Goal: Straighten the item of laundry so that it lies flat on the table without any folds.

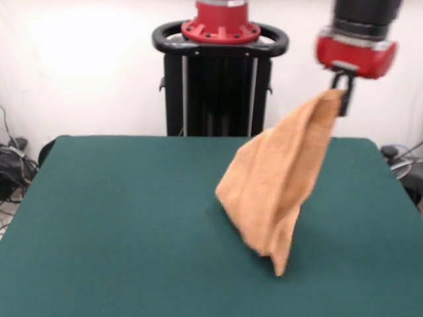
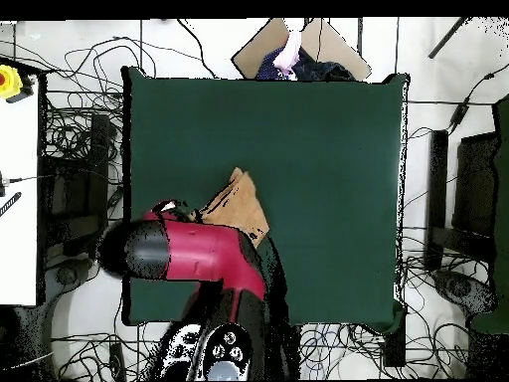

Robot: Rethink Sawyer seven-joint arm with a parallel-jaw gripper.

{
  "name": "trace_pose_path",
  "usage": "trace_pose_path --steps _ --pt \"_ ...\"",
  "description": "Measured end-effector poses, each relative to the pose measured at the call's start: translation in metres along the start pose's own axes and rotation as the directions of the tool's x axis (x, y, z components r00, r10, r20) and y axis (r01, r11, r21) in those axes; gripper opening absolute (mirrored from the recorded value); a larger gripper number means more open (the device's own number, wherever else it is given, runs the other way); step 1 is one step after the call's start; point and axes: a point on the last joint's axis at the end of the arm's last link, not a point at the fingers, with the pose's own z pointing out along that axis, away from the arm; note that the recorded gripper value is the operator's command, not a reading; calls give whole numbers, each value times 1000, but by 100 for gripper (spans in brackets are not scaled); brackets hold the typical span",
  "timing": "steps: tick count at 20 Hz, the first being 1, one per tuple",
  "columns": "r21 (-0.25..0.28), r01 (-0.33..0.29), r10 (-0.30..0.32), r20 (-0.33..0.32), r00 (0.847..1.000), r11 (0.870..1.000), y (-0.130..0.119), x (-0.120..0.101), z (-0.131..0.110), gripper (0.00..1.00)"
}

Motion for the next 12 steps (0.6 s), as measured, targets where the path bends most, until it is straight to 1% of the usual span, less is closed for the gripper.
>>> trace_pose_path --steps 2,3,6,9,12 --pt "-7 16 -16 -7 1000 1000 12 20 -3 0" --pt "-13 22 -22 -15 1000 1000 21 35 -4 0" --pt "-21 19 -20 -31 999 1000 36 61 -6 0" --pt "-20 -1 0 -49 999 1000 45 82 -4 0" --pt "-18 -15 14 -58 998 1000 49 93 -3 0"
